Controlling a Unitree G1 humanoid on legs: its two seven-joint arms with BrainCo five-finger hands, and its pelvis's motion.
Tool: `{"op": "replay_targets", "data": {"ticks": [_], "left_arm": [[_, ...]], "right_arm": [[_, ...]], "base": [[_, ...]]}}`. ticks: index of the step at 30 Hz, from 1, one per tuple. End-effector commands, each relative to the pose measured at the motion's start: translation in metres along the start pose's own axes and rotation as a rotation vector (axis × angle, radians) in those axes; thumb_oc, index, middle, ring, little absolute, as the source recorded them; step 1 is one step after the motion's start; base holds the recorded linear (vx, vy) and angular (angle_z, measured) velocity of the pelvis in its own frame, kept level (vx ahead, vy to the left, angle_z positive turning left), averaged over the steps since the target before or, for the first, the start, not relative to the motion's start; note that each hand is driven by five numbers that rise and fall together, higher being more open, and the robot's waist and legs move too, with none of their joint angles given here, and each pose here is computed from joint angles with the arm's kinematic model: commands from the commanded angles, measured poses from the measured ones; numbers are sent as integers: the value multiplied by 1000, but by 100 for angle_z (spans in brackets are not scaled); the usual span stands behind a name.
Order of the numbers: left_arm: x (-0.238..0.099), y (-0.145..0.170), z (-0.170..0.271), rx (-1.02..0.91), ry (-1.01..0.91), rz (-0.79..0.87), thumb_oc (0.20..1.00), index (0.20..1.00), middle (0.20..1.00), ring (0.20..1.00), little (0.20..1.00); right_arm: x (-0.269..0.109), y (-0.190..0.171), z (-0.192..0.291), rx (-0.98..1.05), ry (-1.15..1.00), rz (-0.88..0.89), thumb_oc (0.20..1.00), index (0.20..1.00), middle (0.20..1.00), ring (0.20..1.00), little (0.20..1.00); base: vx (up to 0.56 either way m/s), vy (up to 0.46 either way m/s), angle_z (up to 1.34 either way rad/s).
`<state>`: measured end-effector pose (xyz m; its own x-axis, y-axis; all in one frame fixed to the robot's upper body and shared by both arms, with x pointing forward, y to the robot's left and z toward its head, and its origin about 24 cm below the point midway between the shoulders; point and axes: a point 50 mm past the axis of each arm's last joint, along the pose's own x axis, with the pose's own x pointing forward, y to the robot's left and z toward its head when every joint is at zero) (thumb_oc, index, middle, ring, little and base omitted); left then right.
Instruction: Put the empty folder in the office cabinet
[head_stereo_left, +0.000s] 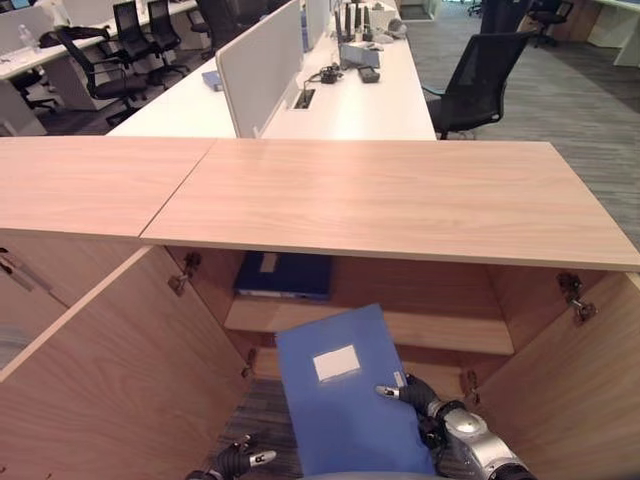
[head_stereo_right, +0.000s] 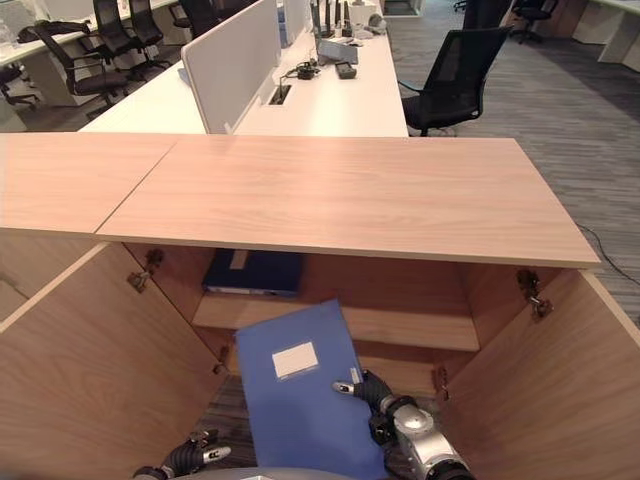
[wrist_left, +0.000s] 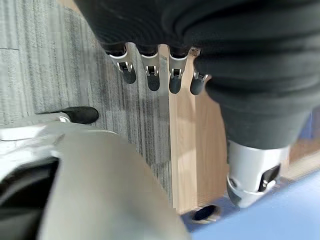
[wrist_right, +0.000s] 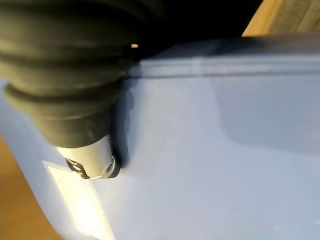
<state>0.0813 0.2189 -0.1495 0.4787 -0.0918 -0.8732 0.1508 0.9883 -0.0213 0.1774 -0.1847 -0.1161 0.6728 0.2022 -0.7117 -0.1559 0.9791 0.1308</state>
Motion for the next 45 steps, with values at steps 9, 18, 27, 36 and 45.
{"op": "replay_targets", "data": {"ticks": [9, 18, 27, 36, 45], "left_arm": [[1, 14, 15, 47, -40, 36, 1000, 1000, 1000, 1000, 1000], [3, 8, 29, 64, -90, 23, 1000, 1000, 1000, 1000, 1000], [9, 0, 69, 127, -206, -19, 1000, 1000, 1000, 1000, 1000], [9, 0, 92, 186, -269, -48, 1000, 1000, 1000, 1000, 1000], [5, 18, 99, 247, -274, -11, 1000, 1000, 1000, 1000, 1000]], "right_arm": [[19, -17, 85, 816, -424, -182, 200, 200, 200, 200, 200], [17, -42, 147, 1195, -629, -305, 200, 200, 200, 200, 200], [-5, -79, 223, 1371, -796, -364, 200, 200, 200, 200, 200], [-89, -134, 325, 1382, -1125, -357, 200, 200, 200, 200, 200], [-178, -155, 390, 1274, -1368, -359, 200, 200, 200, 200, 200]], "base": [[4, -2, 4], [-6, 1, 1], [-80, 25, 13], [-62, 3, 14], [-25, -18, 1]]}}
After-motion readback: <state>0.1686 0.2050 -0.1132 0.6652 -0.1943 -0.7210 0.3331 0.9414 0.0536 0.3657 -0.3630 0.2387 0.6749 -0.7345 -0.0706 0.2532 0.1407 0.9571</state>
